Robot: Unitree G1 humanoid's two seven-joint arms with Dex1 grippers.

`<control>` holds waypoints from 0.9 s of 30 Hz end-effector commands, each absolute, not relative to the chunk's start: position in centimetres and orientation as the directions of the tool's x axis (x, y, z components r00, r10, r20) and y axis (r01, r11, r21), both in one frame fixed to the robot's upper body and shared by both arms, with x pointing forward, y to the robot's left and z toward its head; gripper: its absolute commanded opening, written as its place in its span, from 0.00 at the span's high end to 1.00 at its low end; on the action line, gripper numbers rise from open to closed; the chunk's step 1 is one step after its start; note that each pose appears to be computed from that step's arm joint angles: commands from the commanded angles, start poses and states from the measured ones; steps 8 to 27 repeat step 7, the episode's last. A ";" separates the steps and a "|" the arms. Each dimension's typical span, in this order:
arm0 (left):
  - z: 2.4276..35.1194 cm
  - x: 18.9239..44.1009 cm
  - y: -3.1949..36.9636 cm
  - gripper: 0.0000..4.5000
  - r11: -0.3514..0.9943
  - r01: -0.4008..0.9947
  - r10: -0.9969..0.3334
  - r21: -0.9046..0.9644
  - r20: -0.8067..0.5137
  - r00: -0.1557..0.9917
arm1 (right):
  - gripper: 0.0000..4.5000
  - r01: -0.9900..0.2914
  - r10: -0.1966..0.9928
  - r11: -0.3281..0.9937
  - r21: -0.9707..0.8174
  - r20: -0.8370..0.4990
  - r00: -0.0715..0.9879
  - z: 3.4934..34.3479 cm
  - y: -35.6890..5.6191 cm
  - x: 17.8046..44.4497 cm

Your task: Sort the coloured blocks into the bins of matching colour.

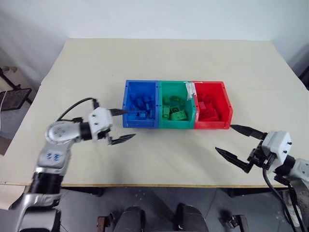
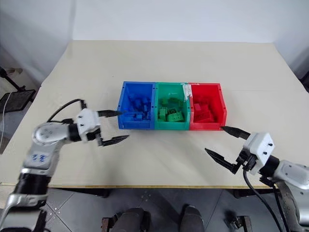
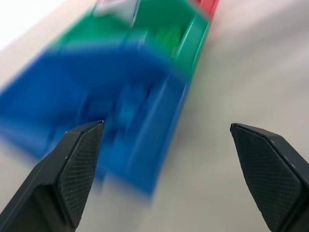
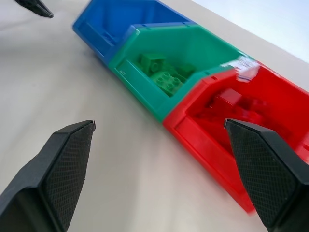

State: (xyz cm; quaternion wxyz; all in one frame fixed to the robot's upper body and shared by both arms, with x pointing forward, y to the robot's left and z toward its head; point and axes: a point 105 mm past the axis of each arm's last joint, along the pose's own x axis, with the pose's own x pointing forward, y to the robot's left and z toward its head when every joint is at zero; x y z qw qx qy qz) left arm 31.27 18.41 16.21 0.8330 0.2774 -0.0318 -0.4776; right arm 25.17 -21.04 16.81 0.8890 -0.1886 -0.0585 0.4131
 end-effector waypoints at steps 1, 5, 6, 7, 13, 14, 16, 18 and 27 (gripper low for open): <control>16.6 30.3 20.1 0.01 0.422 0.756 -0.792 0.500 -0.202 0.576 | 0.00 -0.728 0.777 0.552 -0.408 -0.065 0.626 16.9 -20.8 25.5; 16.3 29.9 20.8 0.01 0.475 0.725 -0.762 0.500 -0.178 0.622 | 0.00 -0.717 0.769 0.572 -0.399 -0.044 0.638 17.0 -20.8 25.9; 16.4 29.9 20.6 0.01 0.486 0.720 -0.761 0.496 -0.165 0.627 | 0.00 -0.712 0.763 0.582 -0.392 -0.039 0.645 16.9 -20.8 25.9; 16.4 29.9 20.4 0.01 0.492 0.718 -0.761 0.492 -0.158 0.630 | 0.00 -0.709 0.759 0.589 -0.387 -0.035 0.650 16.9 -20.9 26.0; 16.4 29.9 20.4 0.01 0.492 0.718 -0.761 0.492 -0.158 0.630 | 0.00 -0.709 0.759 0.589 -0.387 -0.035 0.650 16.9 -20.9 26.0; 16.4 29.9 20.4 0.01 0.492 0.718 -0.761 0.492 -0.158 0.630 | 0.00 -0.709 0.759 0.589 -0.387 -0.035 0.650 16.9 -20.9 26.0; 16.4 29.9 20.4 0.01 0.492 0.718 -0.761 0.492 -0.158 0.630 | 0.00 -0.709 0.759 0.589 -0.387 -0.035 0.650 16.9 -20.9 26.0; 16.4 29.9 20.4 0.01 0.492 0.718 -0.761 0.492 -0.158 0.630 | 0.00 -0.709 0.759 0.589 -0.387 -0.035 0.650 16.9 -20.9 26.0; 16.4 29.9 20.4 0.01 0.492 0.718 -0.761 0.492 -0.158 0.630 | 0.00 -0.709 0.759 0.589 -0.387 -0.035 0.650 16.9 -20.9 26.0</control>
